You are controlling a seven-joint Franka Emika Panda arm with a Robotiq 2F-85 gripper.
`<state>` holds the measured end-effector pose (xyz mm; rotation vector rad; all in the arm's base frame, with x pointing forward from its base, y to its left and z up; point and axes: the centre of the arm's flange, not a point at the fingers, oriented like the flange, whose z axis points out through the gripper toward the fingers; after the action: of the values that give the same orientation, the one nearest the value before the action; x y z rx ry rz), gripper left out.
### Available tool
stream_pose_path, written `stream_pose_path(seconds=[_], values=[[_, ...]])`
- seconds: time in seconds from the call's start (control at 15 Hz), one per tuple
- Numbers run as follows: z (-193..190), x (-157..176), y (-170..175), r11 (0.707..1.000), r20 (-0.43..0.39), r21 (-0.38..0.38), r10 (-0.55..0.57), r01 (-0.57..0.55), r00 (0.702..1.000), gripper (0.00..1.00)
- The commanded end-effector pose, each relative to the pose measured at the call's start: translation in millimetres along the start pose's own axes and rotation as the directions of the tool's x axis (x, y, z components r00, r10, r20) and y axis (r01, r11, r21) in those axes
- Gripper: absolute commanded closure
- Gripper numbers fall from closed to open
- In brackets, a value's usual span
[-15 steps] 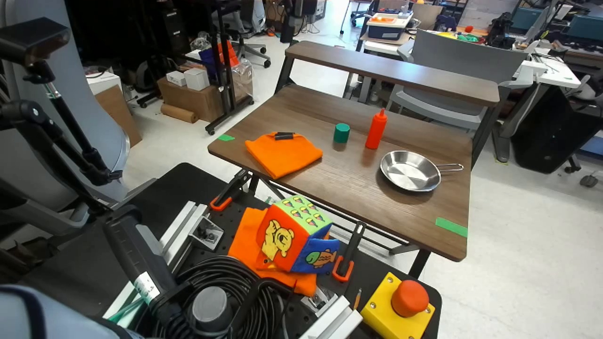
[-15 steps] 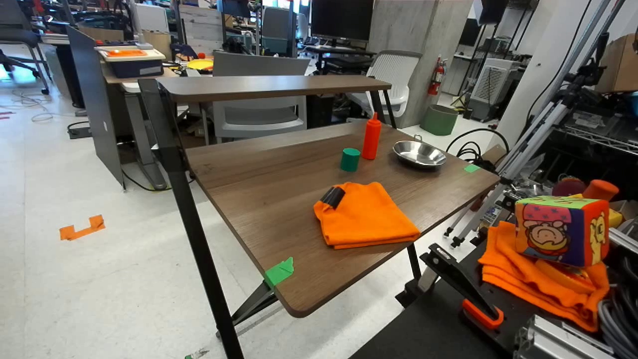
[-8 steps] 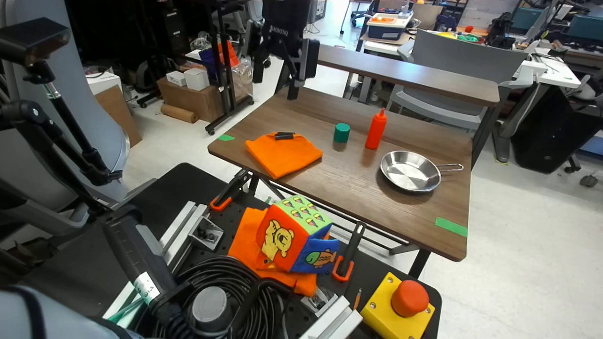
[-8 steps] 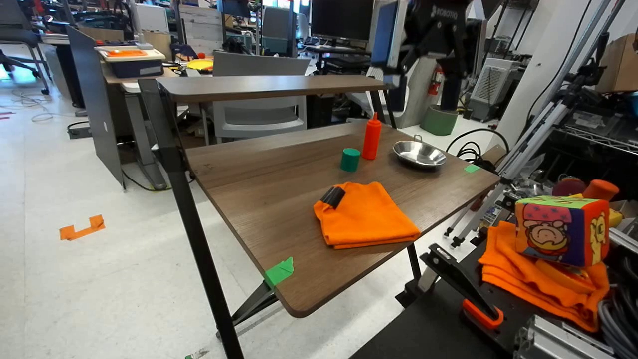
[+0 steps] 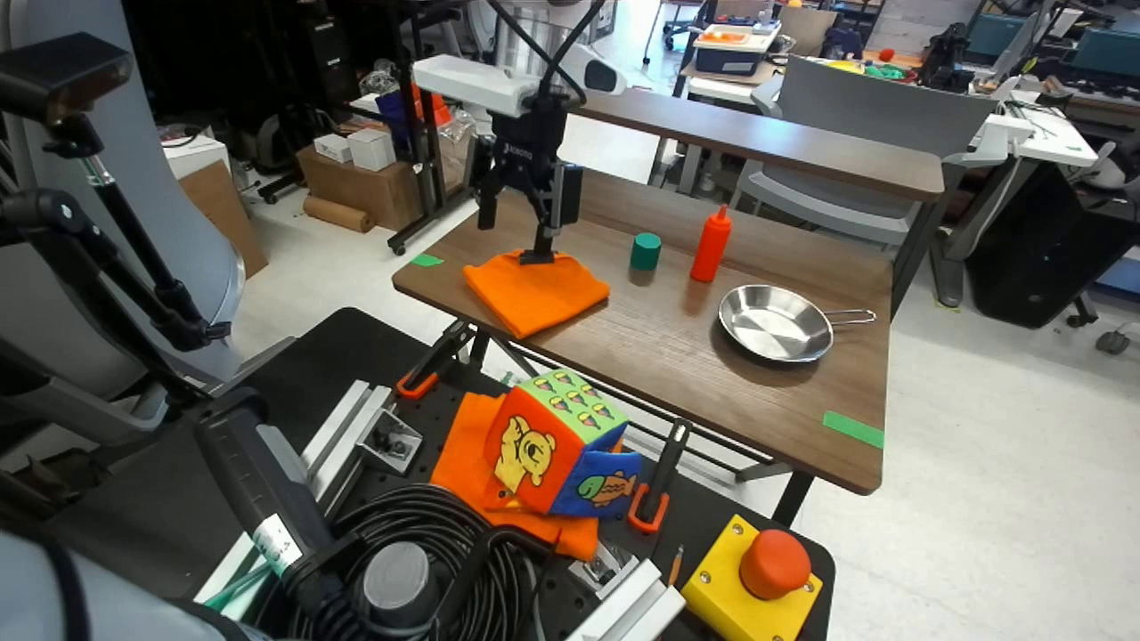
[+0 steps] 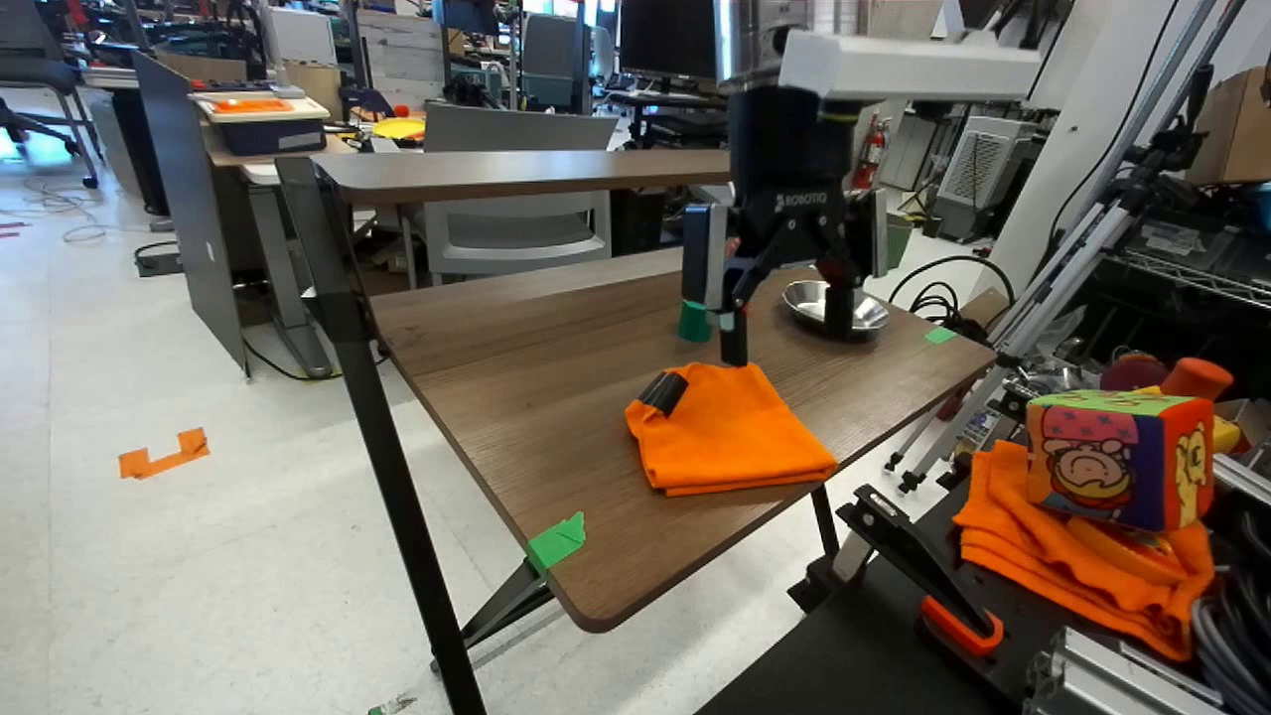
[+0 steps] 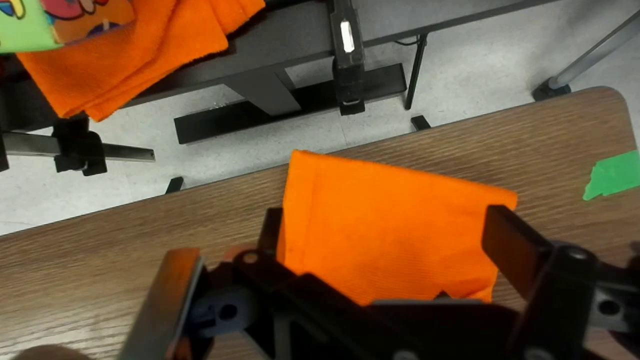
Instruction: Slide the orange cloth to the right
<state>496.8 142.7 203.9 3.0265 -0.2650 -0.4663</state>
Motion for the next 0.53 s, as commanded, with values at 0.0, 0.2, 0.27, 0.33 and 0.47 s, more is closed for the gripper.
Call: stream_pose_path(seconds=[0.0, 0.2, 0.27, 0.33, 0.47], values=[[21, 30, -19, 0.999, -0.035, -0.022, 0.048, -0.049, 0.998, 0.0], [34, 44, -31, 0.997, -0.066, -0.02, 0.068, -0.07, 0.995, 0.0], [39, 48, -35, 0.997, -0.078, -0.017, 0.074, -0.076, 0.994, 0.0], [45, 53, -38, 0.996, -0.081, -0.017, 0.081, -0.083, 0.993, 0.0], [60, 61, -42, 0.995, -0.075, -0.026, 0.094, -0.097, 0.993, 0.0]])
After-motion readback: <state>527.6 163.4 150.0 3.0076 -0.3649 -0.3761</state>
